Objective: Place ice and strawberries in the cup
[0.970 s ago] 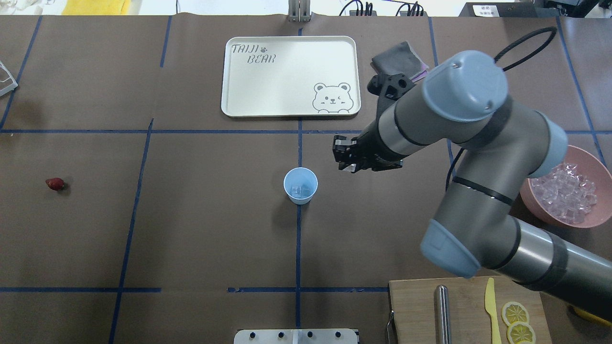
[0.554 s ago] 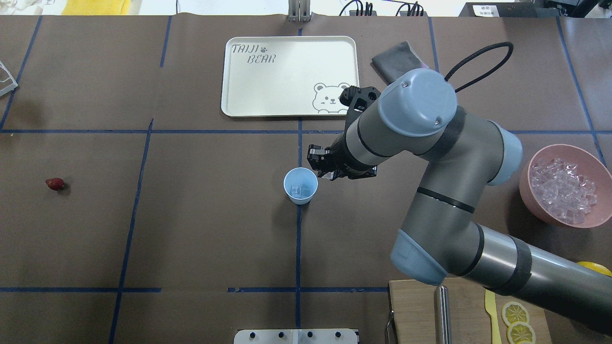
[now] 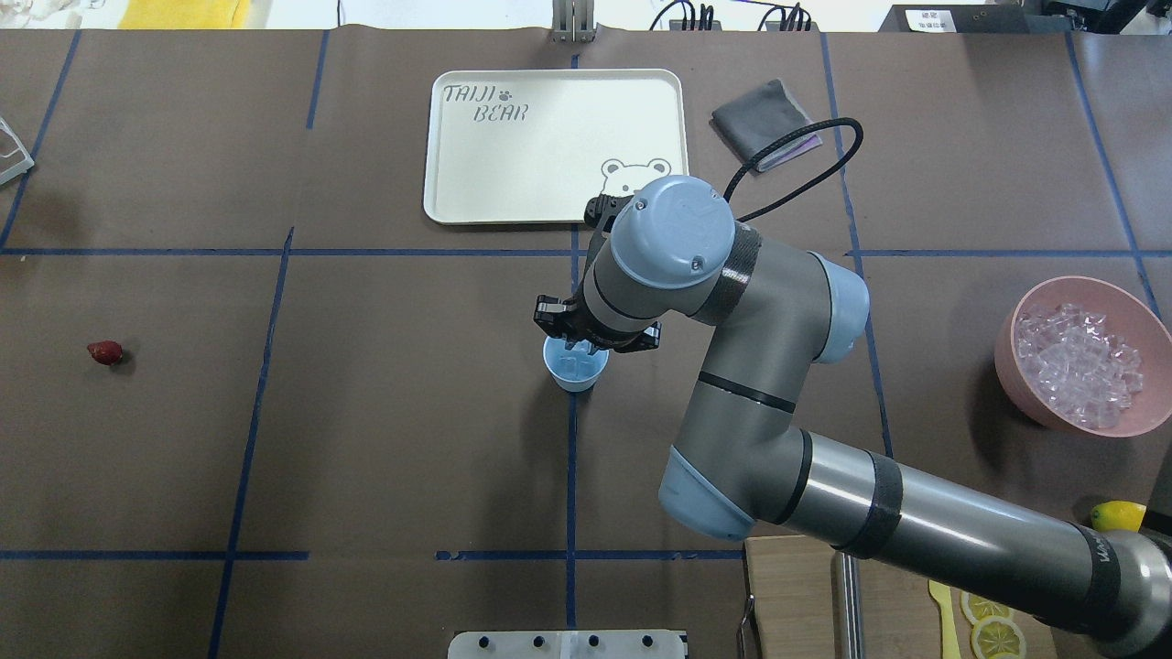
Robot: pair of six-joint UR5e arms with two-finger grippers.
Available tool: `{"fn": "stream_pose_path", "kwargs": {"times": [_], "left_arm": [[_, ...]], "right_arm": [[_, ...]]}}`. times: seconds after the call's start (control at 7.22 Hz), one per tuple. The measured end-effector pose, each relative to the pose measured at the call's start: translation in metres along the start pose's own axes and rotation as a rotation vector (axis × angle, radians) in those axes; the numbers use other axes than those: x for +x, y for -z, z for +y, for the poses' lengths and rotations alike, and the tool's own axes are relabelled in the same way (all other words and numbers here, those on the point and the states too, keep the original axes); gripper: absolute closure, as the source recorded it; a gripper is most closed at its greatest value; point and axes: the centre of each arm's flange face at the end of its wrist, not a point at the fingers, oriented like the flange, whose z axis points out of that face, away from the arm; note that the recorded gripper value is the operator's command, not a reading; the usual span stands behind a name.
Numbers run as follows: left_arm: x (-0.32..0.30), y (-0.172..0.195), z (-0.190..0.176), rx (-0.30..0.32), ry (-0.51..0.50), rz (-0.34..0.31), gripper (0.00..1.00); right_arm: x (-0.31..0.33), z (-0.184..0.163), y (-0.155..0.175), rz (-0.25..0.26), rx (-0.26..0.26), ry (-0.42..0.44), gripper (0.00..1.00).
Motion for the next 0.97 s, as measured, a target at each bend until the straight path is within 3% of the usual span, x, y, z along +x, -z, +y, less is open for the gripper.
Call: {"fn": "stream_pose_path", "kwargs": {"times": [0.28, 0.42, 0.97], "left_arm": [[0.000, 0.000, 0.000, 0.000, 0.000, -0.001, 0.00], [0.000, 0.000, 0.000, 0.000, 0.000, -0.001, 0.00], [0.000, 0.000, 0.000, 0.000, -0.001, -0.002, 0.00]], "right_arm": [[-0.001, 0.002, -0.008, -0.014, -0.001, 0.005, 0.28], [-0.001, 0.002, -0.008, -0.018, -0.001, 0.005, 0.17], [-0.005, 0.003, 0.008, -0.045, 0.004, 0.010, 0.17]]}}
